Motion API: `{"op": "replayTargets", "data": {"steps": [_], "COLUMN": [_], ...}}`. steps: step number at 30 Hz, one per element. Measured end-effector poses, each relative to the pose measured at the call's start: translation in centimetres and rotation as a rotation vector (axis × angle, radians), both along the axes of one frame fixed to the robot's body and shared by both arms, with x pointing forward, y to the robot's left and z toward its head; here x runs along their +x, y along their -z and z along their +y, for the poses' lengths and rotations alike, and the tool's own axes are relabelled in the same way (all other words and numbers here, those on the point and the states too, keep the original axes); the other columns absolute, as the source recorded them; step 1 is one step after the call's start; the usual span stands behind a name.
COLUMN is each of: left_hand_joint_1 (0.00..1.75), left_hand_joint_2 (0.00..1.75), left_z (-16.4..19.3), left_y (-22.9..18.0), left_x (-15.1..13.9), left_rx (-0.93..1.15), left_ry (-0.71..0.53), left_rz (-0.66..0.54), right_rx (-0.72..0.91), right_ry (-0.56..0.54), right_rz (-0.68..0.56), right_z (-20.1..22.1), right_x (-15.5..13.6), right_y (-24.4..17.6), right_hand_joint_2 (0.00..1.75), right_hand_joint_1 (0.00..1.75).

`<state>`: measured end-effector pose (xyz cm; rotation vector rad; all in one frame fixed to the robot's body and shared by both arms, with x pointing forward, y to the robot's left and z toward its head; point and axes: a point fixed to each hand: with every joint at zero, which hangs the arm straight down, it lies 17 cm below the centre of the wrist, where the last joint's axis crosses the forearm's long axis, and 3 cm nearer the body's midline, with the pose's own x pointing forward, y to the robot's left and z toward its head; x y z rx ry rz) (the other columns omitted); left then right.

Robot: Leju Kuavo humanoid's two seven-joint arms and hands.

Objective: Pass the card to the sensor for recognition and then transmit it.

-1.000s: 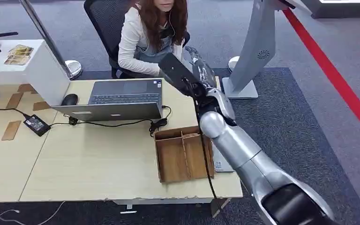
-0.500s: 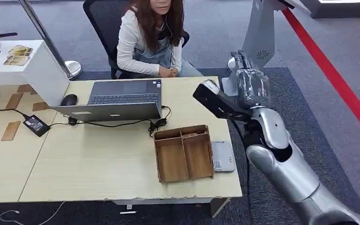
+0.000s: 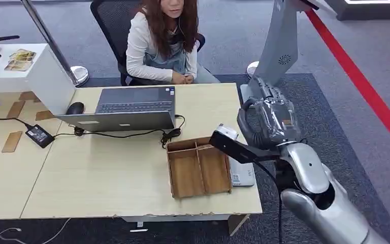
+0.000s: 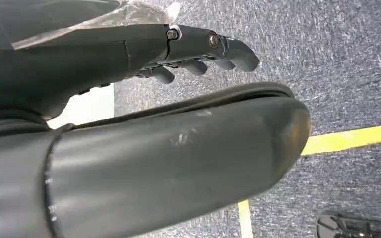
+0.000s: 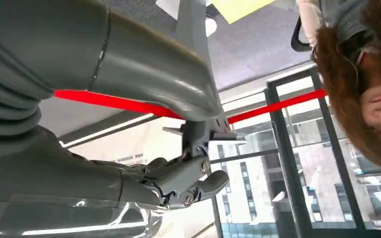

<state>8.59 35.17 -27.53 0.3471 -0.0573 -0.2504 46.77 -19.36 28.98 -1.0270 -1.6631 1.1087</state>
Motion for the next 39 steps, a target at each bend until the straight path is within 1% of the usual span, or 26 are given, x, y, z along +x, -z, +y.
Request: {"op": "replayTargets", "data": {"steps": [3, 4, 5, 6, 15, 19, 22, 25, 29, 39], "left_hand_joint_1": [0.00, 0.00, 0.00, 0.00, 0.00, 0.00, 0.00, 0.00, 0.00, 0.00], "left_hand_joint_2": [0.00, 0.00, 0.00, 0.00, 0.00, 0.00, 0.00, 0.00, 0.00, 0.00], "left_z": [-0.2, -0.3, -0.3, -0.3, -0.5, -0.6, -0.7, -0.8, -0.9, -0.9], "left_y": [0.0, 0.0, 0.0, 0.0, 0.0, 0.0, 0.0, 0.0, 0.0, 0.0], "left_x": [-0.1, -0.1, -0.1, 0.0, 0.3, 0.4, 0.4, 0.5, 0.5, 0.5], "left_rx": [-0.006, -0.006, -0.006, -0.006, -0.006, -0.007, -0.008, -0.009, -0.010, -0.005], "left_ry": [0.002, 0.003, 0.003, 0.006, 0.013, 0.013, 0.014, 0.016, 0.017, 0.029], "left_rz": [0.008, 0.009, 0.010, 0.009, 0.011, 0.009, 0.008, 0.008, 0.007, 0.008], "right_rx": [0.010, 0.010, 0.013, 0.015, 0.039, 0.057, 0.079, 0.072, 0.067, 0.081], "right_ry": [-0.024, -0.031, -0.037, -0.043, -0.133, -0.161, -0.169, -0.168, -0.170, -0.164], "right_rz": [0.011, 0.014, 0.018, 0.022, 0.060, 0.031, -0.023, -0.048, -0.035, -0.006], "right_z": [0.7, 1.0, 1.3, 1.6, 5.6, 7.1, 7.9, 8.4, 8.9, 9.6], "right_x": [-0.6, -0.7, -0.8, -0.9, -2.0, -2.4, -2.5, -2.6, -2.6, -2.6], "right_y": [0.6, 0.8, 0.9, 1.1, 2.4, 2.1, 1.4, 1.5, 2.2, 5.7], "right_hand_joint_2": [1.75, 1.75, 1.75, 1.75, 1.75, 1.75, 1.75, 1.75, 1.75, 1.75], "right_hand_joint_1": [1.75, 1.36, 1.08, 0.02, 0.00, 0.00, 0.00, 0.00, 0.00, 0.00]}}
